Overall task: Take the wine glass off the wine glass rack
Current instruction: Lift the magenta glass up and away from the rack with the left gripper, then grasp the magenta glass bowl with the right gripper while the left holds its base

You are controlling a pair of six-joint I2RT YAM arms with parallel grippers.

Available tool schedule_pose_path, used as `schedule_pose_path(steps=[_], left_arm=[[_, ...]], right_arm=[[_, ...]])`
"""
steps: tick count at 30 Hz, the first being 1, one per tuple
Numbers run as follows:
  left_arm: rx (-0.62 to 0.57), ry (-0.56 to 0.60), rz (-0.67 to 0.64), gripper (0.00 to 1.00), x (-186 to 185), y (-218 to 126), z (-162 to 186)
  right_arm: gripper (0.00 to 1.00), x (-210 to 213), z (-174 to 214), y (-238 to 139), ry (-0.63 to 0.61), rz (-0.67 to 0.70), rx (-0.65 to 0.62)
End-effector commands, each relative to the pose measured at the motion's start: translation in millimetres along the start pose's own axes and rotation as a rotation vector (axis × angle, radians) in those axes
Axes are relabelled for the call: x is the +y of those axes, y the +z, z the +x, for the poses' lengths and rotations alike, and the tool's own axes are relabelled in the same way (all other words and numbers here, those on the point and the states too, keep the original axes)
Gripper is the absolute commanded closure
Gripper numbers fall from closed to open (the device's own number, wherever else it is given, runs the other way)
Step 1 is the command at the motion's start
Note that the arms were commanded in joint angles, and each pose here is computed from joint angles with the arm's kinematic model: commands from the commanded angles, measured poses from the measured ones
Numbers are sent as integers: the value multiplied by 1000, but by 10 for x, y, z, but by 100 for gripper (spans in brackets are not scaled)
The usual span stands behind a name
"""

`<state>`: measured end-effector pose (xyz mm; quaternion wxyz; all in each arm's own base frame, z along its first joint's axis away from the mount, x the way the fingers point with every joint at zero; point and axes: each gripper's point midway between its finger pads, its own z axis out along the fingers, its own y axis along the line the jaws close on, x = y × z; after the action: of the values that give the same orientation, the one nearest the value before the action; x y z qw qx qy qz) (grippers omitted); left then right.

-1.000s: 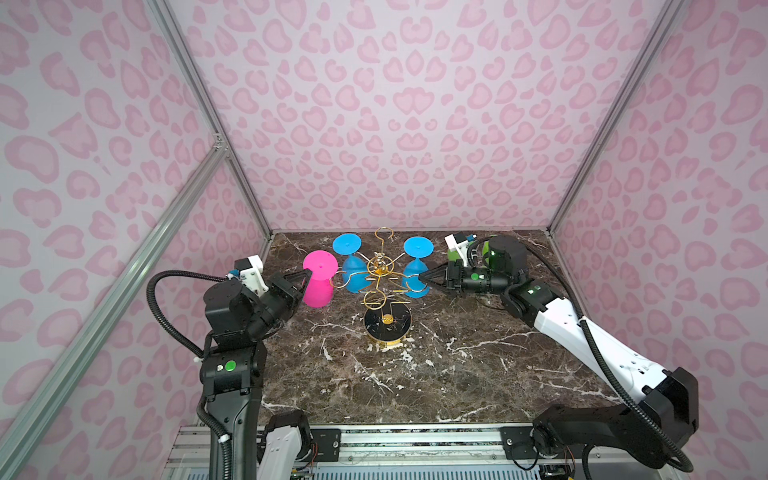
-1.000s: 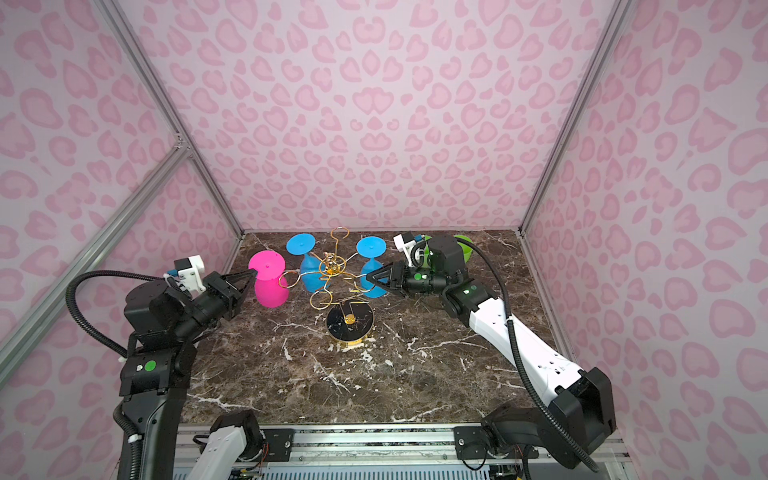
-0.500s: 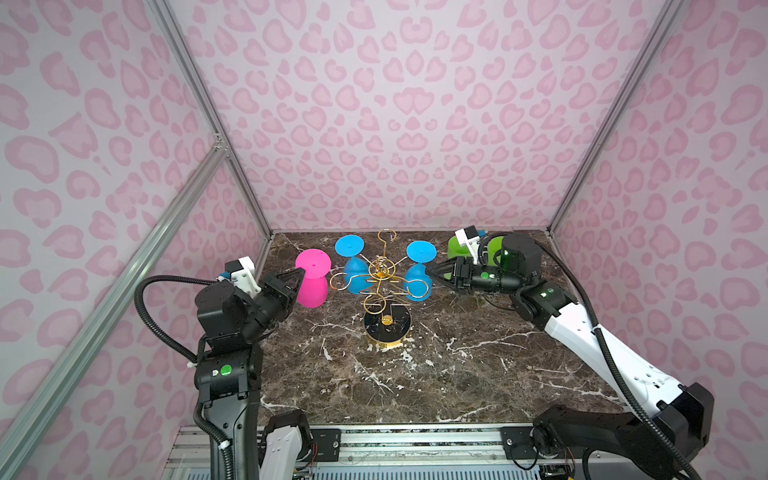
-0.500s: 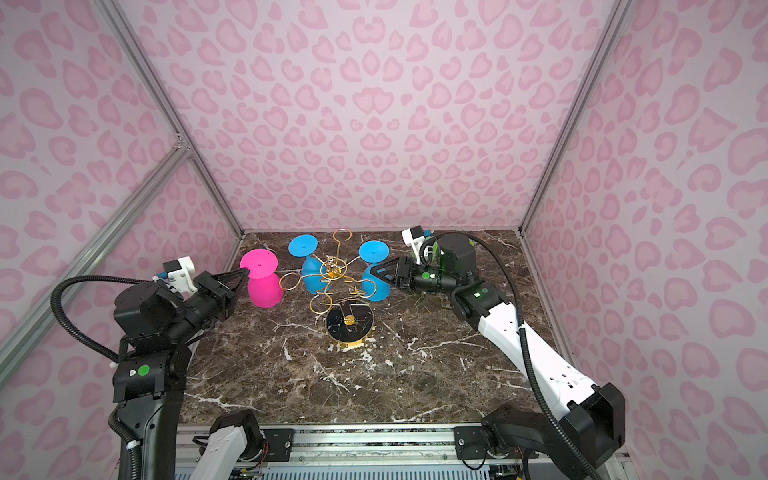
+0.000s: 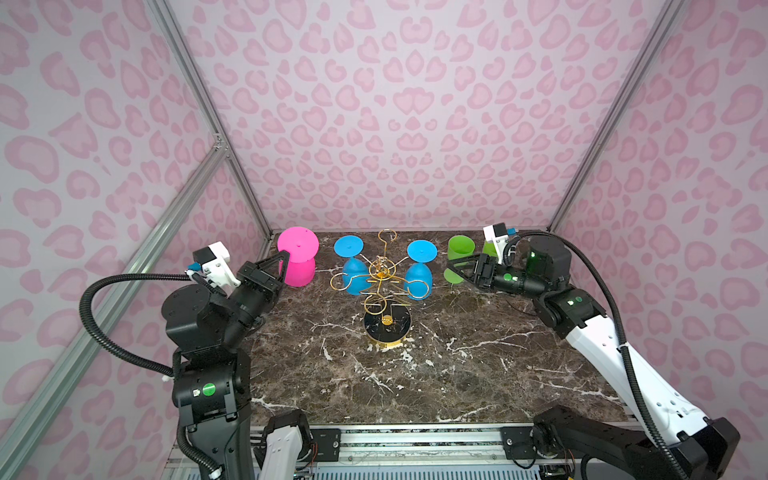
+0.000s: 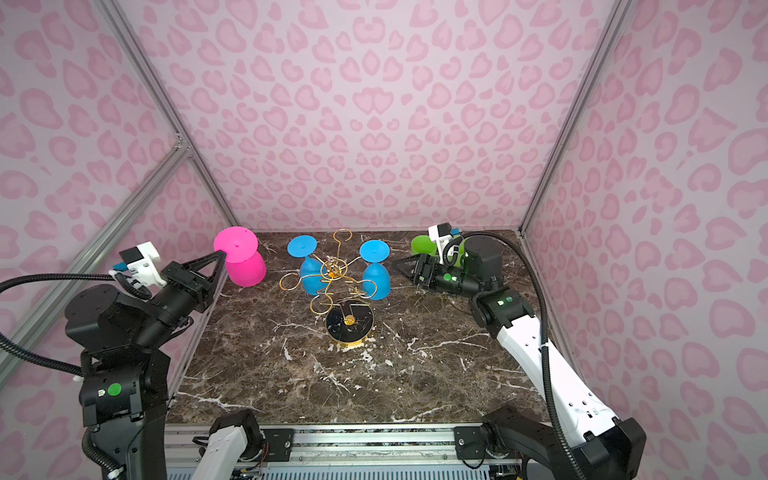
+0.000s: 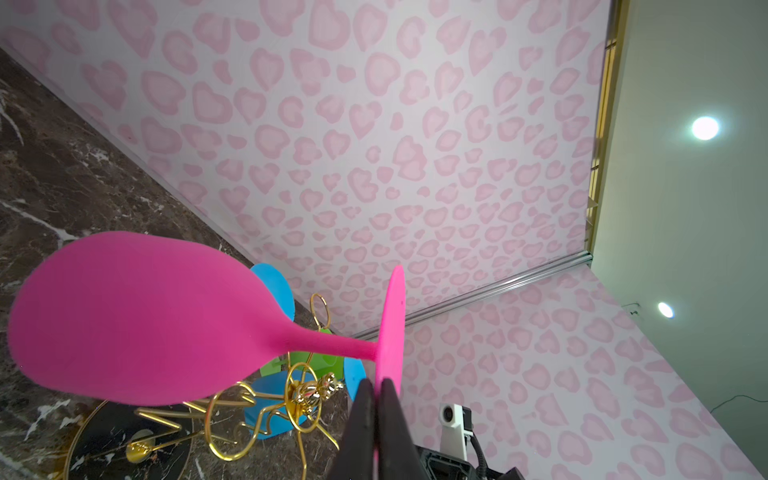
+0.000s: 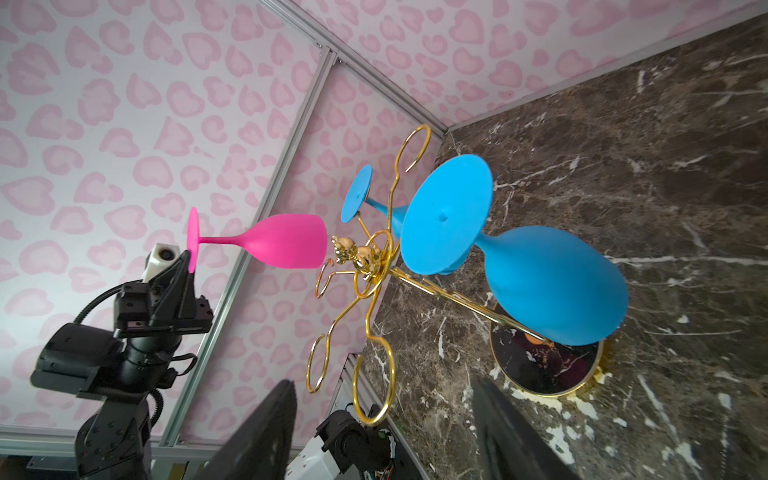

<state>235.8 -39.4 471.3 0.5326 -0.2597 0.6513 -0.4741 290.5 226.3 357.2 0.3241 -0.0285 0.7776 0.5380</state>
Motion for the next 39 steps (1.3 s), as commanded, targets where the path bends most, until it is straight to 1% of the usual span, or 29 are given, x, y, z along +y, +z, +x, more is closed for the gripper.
schedule_pose_path(steps=[1,3,4,8,14,16,20,24,28,33,34,39], left_arm=[[-39,40,74,96,-299,-64,-105],[-40,36,95,96,-379,-70,-124],[-50,52,123,96,-520,-120,-150],[-50,44,180,96,-705,-124,-201],[-10,-22,306,96,-925,-18,-269],[0,-34,344,96,-1019,-5,-298],[12,-27,377,96,-1166,30,-364],[41,-64,419,96,-1226,146,-420],[75,-76,434,96,-1240,316,-431],[152,-101,472,96,-1310,578,-376],[161,-101,498,96,-1349,613,-374],[209,-131,522,96,-1390,807,-291]], right_arm=[[30,-35,-73,-93,-50,31,-32],[29,-42,-122,-159,-61,42,-51],[29,-42,-147,-187,-66,45,-61],[28,9,-271,-308,-114,54,-105],[26,171,-513,-502,-320,125,-207],[23,278,-602,-547,-391,117,-249],[19,490,-742,-555,-513,63,-297],[14,700,-842,-500,-652,30,-338],[11,854,-911,-355,-800,53,-339],[9,1030,-960,-124,-914,55,-358],[9,1152,-1002,-120,-945,46,-375],[10,1396,-983,83,-1088,28,-392]])
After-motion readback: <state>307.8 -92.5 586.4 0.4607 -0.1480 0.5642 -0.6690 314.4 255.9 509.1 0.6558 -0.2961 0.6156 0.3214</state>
